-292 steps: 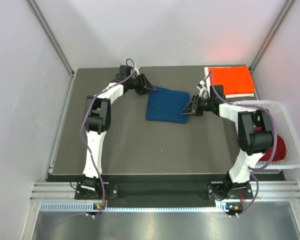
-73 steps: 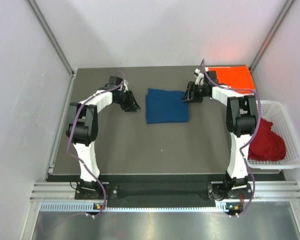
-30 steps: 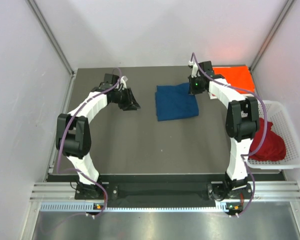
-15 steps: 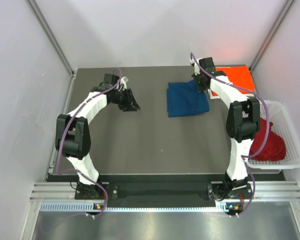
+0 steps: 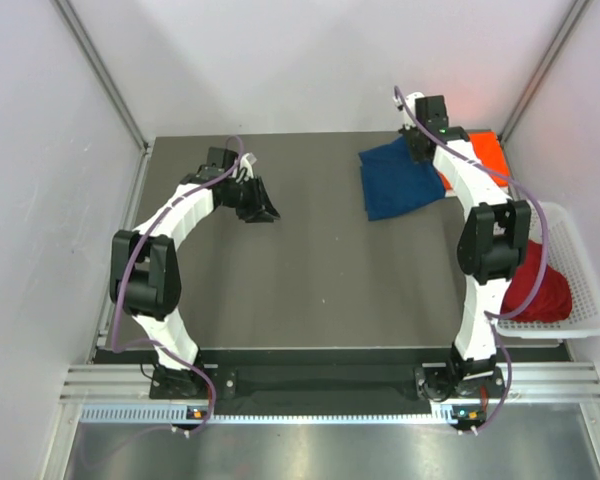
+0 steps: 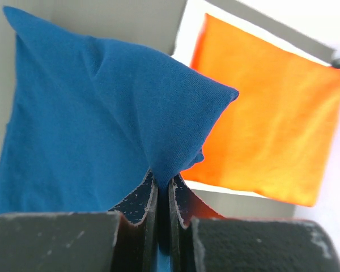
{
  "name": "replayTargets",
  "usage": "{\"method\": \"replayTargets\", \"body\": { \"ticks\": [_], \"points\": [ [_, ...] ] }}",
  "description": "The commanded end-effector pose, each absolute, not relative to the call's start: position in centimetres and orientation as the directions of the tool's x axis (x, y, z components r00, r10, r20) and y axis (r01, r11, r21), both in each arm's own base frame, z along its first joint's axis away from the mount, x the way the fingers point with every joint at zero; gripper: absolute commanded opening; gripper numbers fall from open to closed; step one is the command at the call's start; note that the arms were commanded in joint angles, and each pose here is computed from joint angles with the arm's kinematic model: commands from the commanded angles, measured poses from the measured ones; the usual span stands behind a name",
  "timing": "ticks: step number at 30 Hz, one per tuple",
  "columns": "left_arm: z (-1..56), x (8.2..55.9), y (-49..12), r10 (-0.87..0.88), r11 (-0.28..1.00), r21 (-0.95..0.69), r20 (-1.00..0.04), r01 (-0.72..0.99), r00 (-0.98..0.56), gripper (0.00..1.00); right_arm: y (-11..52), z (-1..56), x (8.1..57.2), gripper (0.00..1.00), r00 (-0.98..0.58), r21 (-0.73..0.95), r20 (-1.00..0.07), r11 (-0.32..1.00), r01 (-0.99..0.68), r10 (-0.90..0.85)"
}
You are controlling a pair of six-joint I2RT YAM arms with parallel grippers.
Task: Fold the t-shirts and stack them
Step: Neatly place the folded tshirt to the corner
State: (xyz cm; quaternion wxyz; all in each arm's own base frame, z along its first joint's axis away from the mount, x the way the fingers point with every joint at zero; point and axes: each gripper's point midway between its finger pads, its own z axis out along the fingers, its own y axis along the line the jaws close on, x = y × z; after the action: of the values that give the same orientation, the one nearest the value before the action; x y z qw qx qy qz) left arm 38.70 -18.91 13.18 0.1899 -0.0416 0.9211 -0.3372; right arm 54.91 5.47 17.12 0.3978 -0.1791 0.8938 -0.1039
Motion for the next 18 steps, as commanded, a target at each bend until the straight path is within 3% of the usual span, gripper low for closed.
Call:
{"method": "replayTargets", "body": {
  "ticks": [1,18],
  "points": [
    [16.4,38.8,-19.1,-0.191,0.756,-0.642,-0.402,0.128,-0.895,0.32,3.4,23.6,56.4,0.0,-0.516,-0.37,-0.758,0.914,-0.164,-0.399],
    [17.6,39.0,-19.0,-0.194,0.756,-0.639,-0.431,0.146,-0.881,0.31,-5.8,24.0,58.6,0.0,-0.545,-0.394,-0.742,0.912,-0.119,-0.391]
  ]
}}
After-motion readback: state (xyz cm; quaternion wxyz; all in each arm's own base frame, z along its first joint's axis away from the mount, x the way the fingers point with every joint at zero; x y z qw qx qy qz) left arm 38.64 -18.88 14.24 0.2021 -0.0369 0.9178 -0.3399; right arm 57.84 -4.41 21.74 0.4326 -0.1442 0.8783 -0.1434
